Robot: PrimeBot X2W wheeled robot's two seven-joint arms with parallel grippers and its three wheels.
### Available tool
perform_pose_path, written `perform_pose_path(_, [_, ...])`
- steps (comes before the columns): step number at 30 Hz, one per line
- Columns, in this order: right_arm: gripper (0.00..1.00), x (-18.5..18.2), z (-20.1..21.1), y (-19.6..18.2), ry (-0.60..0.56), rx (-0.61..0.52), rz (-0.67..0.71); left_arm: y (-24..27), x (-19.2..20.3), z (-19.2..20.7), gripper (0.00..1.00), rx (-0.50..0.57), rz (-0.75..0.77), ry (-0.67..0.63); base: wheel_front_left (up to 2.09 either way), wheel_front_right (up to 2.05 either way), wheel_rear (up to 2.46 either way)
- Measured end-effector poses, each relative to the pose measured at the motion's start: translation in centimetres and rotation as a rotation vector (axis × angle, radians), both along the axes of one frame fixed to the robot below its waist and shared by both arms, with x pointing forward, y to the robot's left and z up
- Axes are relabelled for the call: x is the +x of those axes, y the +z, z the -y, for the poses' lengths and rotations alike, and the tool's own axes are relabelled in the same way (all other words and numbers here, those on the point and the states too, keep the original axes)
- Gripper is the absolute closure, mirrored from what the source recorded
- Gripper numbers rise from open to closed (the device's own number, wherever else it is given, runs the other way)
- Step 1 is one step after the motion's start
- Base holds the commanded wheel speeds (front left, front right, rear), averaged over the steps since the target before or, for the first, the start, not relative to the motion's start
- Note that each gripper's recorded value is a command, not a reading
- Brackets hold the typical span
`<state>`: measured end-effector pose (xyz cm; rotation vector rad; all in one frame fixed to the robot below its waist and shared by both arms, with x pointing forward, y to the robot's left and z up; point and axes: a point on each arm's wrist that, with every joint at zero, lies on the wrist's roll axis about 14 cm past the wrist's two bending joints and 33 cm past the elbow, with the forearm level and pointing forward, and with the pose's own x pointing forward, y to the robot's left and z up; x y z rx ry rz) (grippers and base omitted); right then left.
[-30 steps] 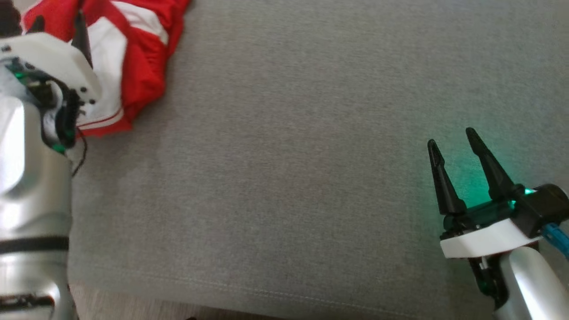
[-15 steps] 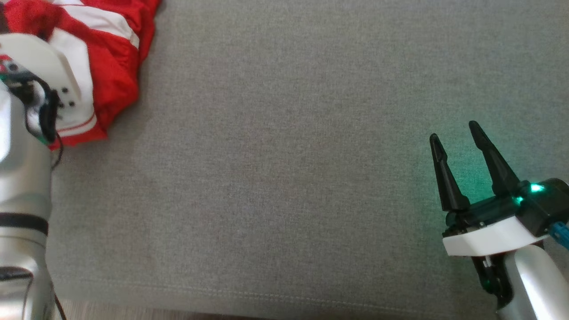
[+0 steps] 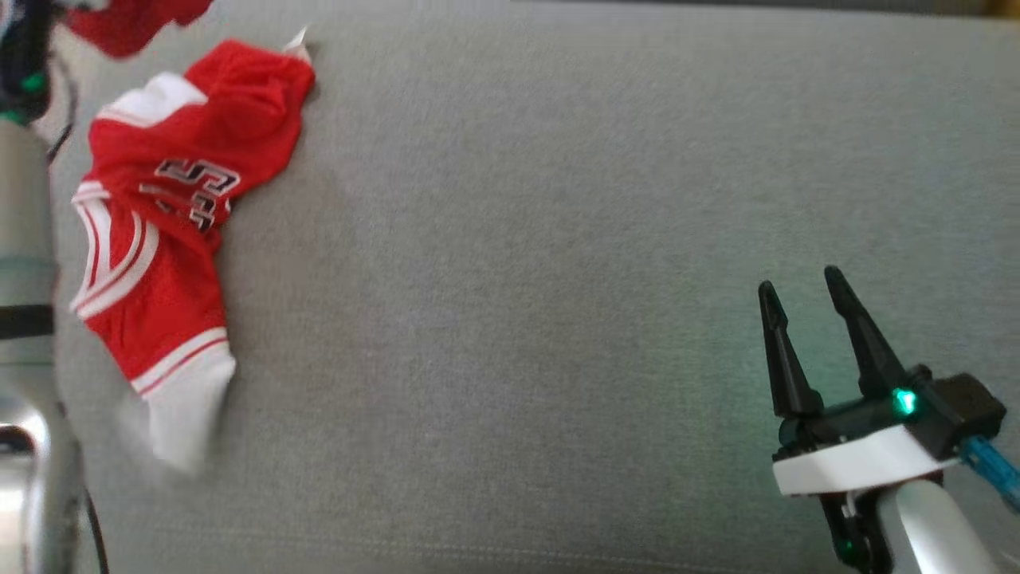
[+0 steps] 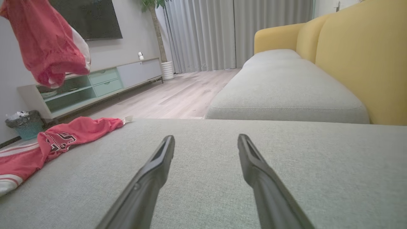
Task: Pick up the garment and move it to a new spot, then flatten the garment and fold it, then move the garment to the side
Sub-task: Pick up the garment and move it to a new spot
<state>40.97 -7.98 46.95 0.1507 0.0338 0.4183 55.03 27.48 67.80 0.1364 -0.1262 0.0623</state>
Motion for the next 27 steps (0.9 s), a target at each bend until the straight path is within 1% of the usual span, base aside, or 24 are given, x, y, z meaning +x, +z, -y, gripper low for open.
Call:
perform_pose_path(3, [0.0,-0.8,1.1,0.9,-0.044,0.013,0.014,4.0,-0.8,5.3,1.0,-0.02,0.087,-0.153,0.0,0.0,0.0])
perform_pose_path(6, [0.0,-1.5,2.2,1.5,-0.09,0.023,0.025,6.3,-2.4,11.0,1.0,-0.064,0.13,-0.32,0.0,0.0,0.0])
perform_pose_path(9, [0.0,-2.2,3.3,2.3,-0.134,0.033,0.045,6.6,-4.6,16.1,1.0,-0.127,0.116,-0.483,0.0,0.0,0.0])
perform_pose_path(12, [0.0,-2.8,4.6,3.6,-0.181,0.047,0.078,5.1,-6.4,20.2,1.0,-0.176,0.044,-0.62,0.0,0.0,0.0])
perform_pose_path(16, [0.0,-3.5,6.5,5.2,-0.25,0.06,0.124,0.7,-8.2,25.5,1.0,-0.219,-0.11,-0.758,0.0,0.0,0.0])
perform_pose_path(19, [0.0,-4.2,7.9,6.0,-0.303,0.067,0.146,-4.7,-9.0,28.8,1.0,-0.272,-0.28,-0.823,0.0,0.0,0.0])
perform_pose_path(22, [0.0,-5.1,9.2,6.2,-0.351,0.063,0.15,-12.0,-9.7,31.0,1.0,-0.286,-0.488,-0.832,0.0,0.0,0.0])
perform_pose_path(23, [0.0,-5.5,9.6,6.1,-0.366,0.061,0.148,-14.5,-9.9,31.4,1.0,-0.275,-0.54,-0.82,0.0,0.0,0.0])
perform_pose_path(25, [0.0,-6.1,10.3,6.1,-0.395,0.058,0.144,-18.4,-10.0,31.8,1.0,-0.227,-0.608,-0.793,0.0,0.0,0.0])
perform_pose_path(27, [0.0,-6.6,11.0,6.0,-0.421,0.054,0.14,-21.1,-9.6,32.0,1.0,-0.199,-0.632,-0.765,0.0,0.0,0.0])
